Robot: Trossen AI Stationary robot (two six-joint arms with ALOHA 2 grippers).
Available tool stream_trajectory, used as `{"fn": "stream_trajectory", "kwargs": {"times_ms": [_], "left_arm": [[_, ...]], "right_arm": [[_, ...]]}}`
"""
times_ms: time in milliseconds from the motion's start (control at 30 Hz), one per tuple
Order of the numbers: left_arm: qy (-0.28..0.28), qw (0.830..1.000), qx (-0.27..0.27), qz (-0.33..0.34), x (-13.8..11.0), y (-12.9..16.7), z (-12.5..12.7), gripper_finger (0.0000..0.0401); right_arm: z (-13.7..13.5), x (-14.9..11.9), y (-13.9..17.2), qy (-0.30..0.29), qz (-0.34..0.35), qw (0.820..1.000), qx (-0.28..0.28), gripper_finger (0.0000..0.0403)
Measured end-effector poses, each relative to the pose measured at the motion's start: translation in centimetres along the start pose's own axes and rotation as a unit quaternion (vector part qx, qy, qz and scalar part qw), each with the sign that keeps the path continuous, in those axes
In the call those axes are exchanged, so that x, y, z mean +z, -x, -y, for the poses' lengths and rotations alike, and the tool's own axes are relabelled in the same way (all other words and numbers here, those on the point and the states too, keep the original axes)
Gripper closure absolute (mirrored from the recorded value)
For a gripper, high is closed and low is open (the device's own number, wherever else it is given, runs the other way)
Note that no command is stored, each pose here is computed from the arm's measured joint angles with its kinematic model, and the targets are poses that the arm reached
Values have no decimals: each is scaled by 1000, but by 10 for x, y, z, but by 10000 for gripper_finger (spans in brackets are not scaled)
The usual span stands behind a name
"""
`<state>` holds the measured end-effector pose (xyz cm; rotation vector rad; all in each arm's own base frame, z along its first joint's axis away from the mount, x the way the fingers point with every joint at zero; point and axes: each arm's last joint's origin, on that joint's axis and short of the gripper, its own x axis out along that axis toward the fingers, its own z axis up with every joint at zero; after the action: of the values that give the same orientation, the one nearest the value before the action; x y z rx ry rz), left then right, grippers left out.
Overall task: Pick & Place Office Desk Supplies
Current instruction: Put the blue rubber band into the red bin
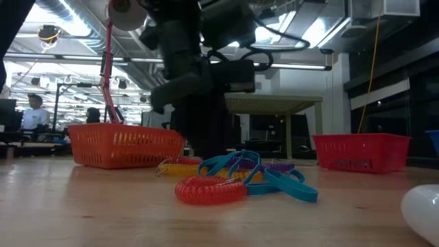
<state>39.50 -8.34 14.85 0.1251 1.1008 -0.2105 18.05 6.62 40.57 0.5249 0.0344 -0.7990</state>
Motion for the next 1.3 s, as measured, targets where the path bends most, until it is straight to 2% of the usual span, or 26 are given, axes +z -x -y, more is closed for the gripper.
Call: {"fn": "stream_trajectory", "kwargs": {"times_ms": [233, 333, 500, 667, 833, 1133, 1200, 1300], "left_arm": [[16, 1000, 2, -12, -3, -12, 0, 268], [24, 1000, 5, -12, -3, -12, 0, 301], [47, 999, 0, -2, -1, -10, -6, 383], [104, 993, -53, 16, 1, -10, -18, 395], [133, 984, -89, 76, 12, -1, -31, 399], [156, 949, -101, 255, 45, 61, -55, 400], [157, 942, -100, 281, 49, 73, -59, 398], [157, 937, -94, 297, 50, 86, -62, 399]], "right_arm": [[0, -1, 0, 4, -1, 1000, -1, 174], [0, -1, 0, 4, 0, 1000, -2, 174], [1, -1, 0, 8, 0, 1000, -3, 174], [1, -1, 0, 10, 0, 1000, -4, 174], [0, 1, 0, -2, 15, 1000, -7, 174], [-3, 20, 16, -47, 51, 997, 29, 174], [-4, 23, 20, -28, 55, 997, 37, 174], [-6, 21, 21, 31, 38, 997, 56, 174]]}}
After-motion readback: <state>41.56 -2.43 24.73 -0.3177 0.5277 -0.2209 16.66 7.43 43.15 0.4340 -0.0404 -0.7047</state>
